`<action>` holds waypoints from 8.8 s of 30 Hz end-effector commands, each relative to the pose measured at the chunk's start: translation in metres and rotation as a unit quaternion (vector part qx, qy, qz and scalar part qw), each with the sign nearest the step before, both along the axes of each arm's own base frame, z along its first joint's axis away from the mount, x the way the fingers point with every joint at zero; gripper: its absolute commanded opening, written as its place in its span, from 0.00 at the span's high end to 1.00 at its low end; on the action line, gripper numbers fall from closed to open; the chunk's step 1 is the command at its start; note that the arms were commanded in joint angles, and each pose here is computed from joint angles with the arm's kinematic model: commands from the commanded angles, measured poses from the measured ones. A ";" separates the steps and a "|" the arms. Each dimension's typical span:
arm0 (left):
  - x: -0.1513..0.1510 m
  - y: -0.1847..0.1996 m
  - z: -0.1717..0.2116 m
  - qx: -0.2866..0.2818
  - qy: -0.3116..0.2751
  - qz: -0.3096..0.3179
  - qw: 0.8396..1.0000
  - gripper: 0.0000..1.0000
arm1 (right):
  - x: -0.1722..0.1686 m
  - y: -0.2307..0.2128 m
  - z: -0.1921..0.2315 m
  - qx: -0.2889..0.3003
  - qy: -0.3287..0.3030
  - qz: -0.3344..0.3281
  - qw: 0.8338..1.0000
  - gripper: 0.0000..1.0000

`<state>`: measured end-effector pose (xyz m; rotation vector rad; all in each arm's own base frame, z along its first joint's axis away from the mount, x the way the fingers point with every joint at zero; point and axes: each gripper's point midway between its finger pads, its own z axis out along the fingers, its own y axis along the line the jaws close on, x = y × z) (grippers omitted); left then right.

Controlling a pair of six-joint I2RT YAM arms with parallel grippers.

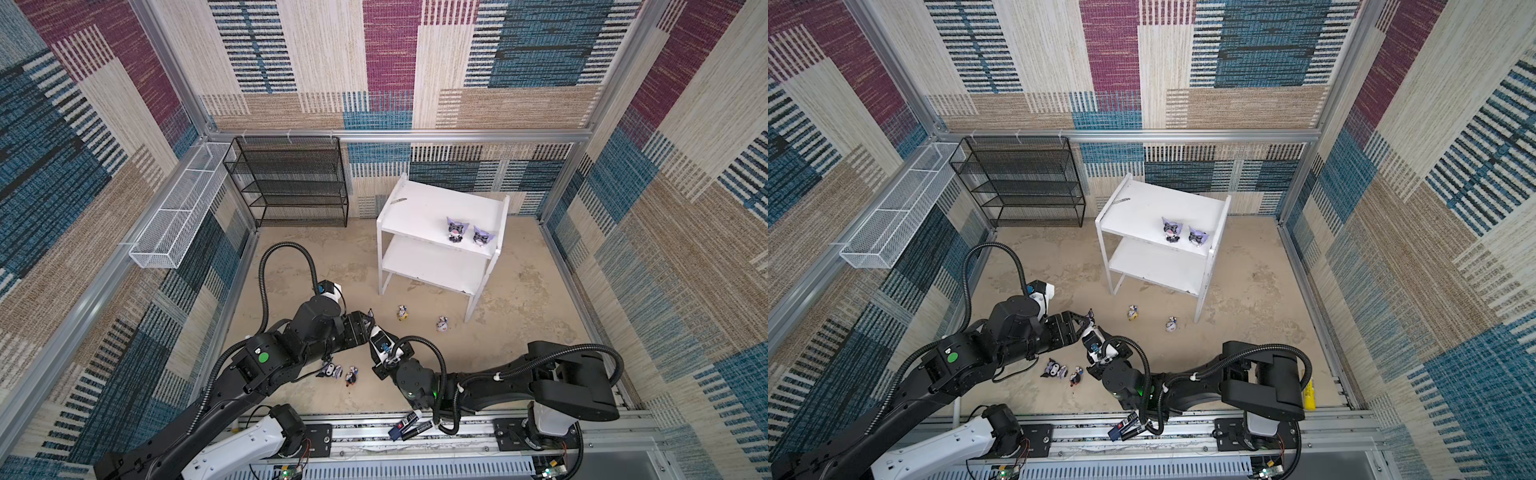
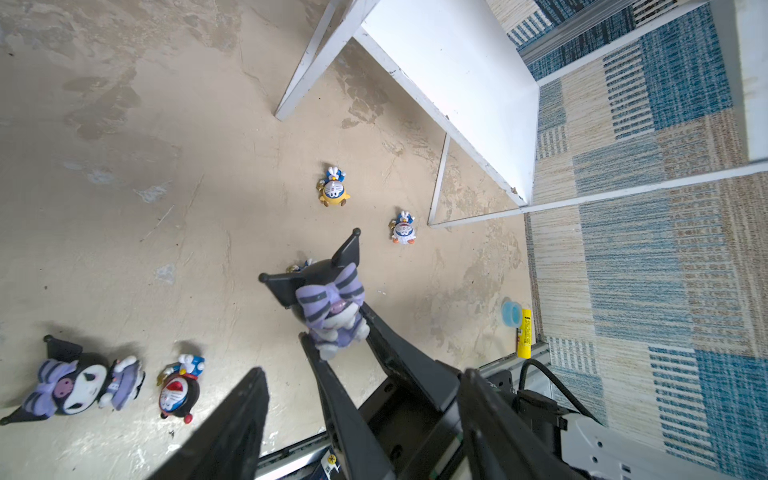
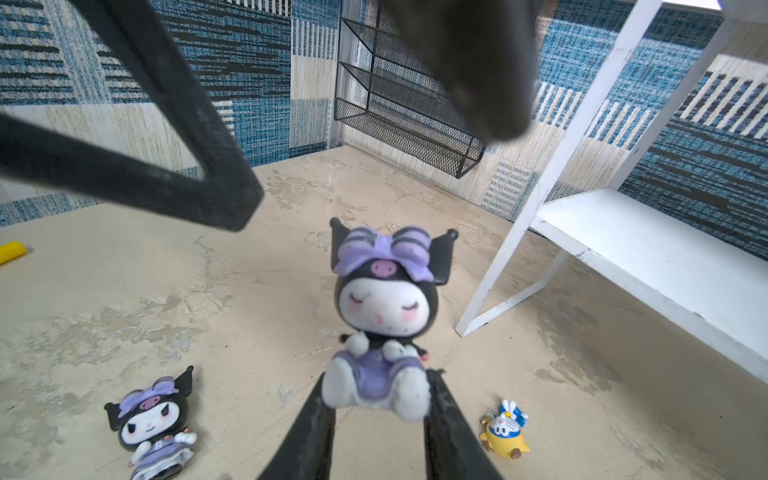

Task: Place and organize the plastic toys onto the shelf
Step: 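Raise the held Kuromi toward the left gripper while the left gripper lowers over it, then close the left gripper on the Kuromi's head while the right gripper opens, then carry the Kuromi with the left gripper onto the shelf top while the right arm withdraws, then set the Kuromi beside the other two Kuromi and open the left gripper, then withdraw the left gripper toward the floor figurines while the right gripper reaches toward them, then lower the right gripper over the standing Kuromi with purple bow and close it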

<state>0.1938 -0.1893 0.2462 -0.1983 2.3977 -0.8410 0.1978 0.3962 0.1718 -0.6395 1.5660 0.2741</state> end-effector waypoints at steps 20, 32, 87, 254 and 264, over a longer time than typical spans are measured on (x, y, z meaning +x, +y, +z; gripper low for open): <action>0.010 0.002 -0.024 0.026 0.043 0.031 0.998 0.50 | -0.010 0.004 0.014 0.002 -0.058 -0.013 0.998 0.73; 0.014 0.001 -0.034 0.028 0.056 0.032 0.998 0.59 | -0.011 0.001 0.017 0.003 -0.068 -0.020 0.997 0.73; 0.036 0.034 0.015 0.146 -0.135 -0.010 0.980 0.91 | -0.045 -0.017 -0.001 0.016 0.095 0.103 0.990 0.05; -0.044 0.169 0.042 0.221 -0.261 0.074 0.937 0.11 | -0.078 0.096 -0.118 -0.166 0.333 0.314 0.873 0.01; -0.044 0.165 0.041 0.216 -0.269 0.067 0.936 0.10 | -0.048 0.101 -0.143 -0.190 0.361 0.286 0.867 0.14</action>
